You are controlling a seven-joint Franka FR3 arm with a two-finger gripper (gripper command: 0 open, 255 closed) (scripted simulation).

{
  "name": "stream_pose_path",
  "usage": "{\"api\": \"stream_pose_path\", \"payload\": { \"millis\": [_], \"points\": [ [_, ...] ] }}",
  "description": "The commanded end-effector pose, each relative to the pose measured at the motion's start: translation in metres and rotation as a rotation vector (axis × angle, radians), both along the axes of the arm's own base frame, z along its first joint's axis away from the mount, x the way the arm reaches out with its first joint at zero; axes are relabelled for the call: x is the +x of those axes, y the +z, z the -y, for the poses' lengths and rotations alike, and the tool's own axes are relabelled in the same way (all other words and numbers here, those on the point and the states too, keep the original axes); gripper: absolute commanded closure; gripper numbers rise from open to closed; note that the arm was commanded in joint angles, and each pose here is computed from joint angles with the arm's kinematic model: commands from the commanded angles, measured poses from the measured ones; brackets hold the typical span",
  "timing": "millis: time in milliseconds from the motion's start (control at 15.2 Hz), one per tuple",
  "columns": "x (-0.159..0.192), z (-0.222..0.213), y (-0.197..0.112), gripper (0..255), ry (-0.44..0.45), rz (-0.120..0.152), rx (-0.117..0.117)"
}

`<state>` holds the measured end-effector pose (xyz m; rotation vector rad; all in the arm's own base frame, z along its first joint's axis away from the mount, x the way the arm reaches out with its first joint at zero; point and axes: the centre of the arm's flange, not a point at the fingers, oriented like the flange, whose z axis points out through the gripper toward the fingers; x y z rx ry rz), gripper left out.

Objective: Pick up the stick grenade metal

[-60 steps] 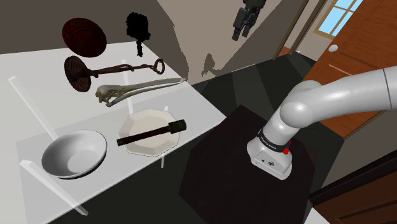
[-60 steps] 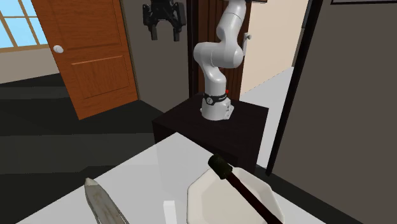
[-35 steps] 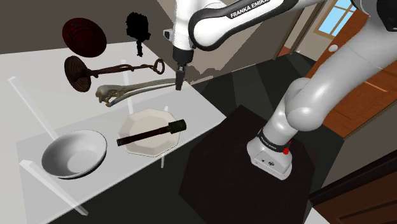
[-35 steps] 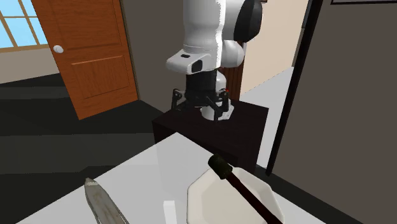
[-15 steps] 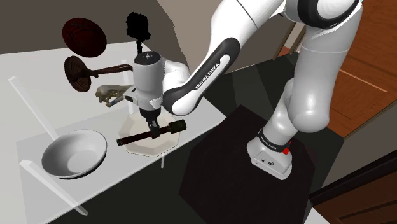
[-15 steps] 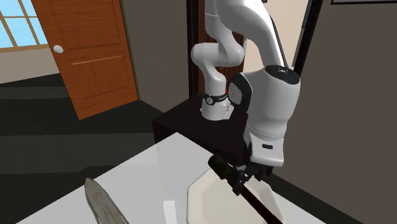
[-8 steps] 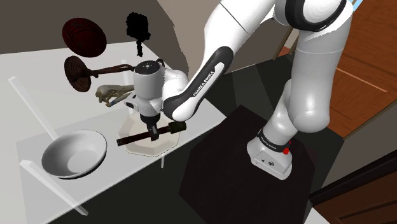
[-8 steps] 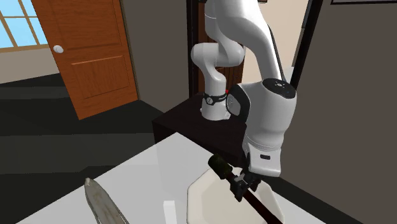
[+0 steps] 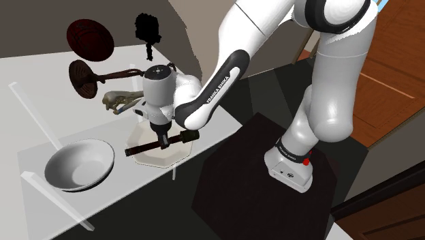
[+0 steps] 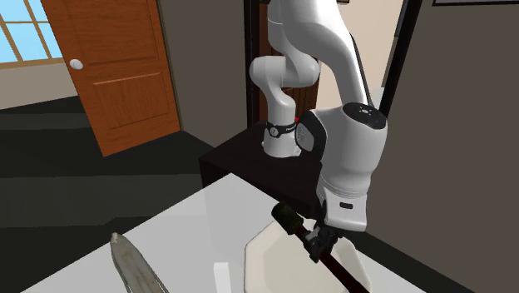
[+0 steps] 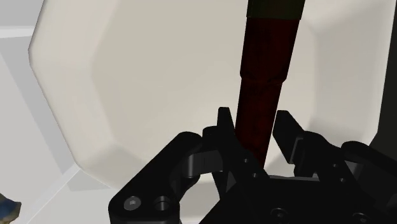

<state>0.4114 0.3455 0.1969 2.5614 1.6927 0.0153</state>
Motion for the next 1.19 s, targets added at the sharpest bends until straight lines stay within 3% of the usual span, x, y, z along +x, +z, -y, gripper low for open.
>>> {"api": "stream_pose_path", "payload": {
  "millis": [0,1122],
  "points": [
    [-0.001,-0.001,-0.001,255,0.000,-0.001,0.000],
    [-0.001,-0.001,0.079,255,0.000,-0.001,0.000]
  ]
}}
